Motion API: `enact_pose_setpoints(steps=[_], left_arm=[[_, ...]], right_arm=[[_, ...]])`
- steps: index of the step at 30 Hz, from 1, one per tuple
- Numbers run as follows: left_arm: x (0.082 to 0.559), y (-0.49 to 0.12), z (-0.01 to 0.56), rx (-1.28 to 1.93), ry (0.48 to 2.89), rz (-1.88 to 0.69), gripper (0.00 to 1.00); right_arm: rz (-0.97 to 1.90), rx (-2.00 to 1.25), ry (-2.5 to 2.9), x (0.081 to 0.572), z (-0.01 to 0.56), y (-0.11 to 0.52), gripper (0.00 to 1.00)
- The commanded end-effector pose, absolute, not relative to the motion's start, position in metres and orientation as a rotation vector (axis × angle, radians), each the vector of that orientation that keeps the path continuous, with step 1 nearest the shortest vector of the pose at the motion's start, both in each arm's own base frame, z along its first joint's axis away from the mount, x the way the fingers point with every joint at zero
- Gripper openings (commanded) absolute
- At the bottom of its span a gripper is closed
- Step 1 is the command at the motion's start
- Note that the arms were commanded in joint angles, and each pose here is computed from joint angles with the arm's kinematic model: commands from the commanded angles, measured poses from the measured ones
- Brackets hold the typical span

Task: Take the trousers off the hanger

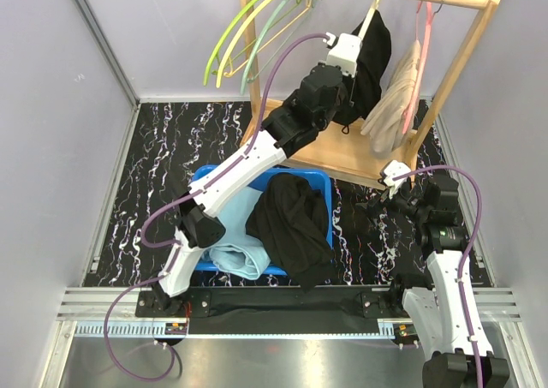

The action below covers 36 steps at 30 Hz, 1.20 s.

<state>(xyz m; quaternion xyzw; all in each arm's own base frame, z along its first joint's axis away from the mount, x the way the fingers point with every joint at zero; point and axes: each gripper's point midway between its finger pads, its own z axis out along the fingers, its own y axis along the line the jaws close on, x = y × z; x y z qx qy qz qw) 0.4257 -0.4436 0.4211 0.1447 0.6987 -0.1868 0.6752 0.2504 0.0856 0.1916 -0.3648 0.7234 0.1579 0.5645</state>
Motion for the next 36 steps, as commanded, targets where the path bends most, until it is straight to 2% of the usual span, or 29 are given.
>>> enact_pose_setpoints(steps=[1,9,16,21,29,36], left_arm=[[0.432,-0.384,0.520,0.113,1.356,-0.446,0.00],[0.436,-0.341,0.537,0.028,1.341,-0.407,0.00],[0.435,-0.329,0.546,-0.003,1.351,-0.513,0.00],[0.433,-0.323,0.539,0.019,1.386,-0.526,0.00],[0.417,-0.312,0.568,0.049,1.332,-0.611,0.00],[0.404,-0.304,0.601,0.050,1.251,-0.685,0.00]], right_arm=[[0.356,-0.864,1.664,0.255,0.200,0.085,1.00],[0.356,-0.864,1.666,0.256,0.200,0.084,1.00],[0.365,-0.867,1.645,0.252,0.211,0.087,1.00],[0.393,-0.891,1.600,0.240,0.231,0.094,1.00],[0.415,-0.991,1.520,0.210,0.263,0.106,1.00],[0.407,-1.017,1.428,0.205,0.302,0.112,1.00]])
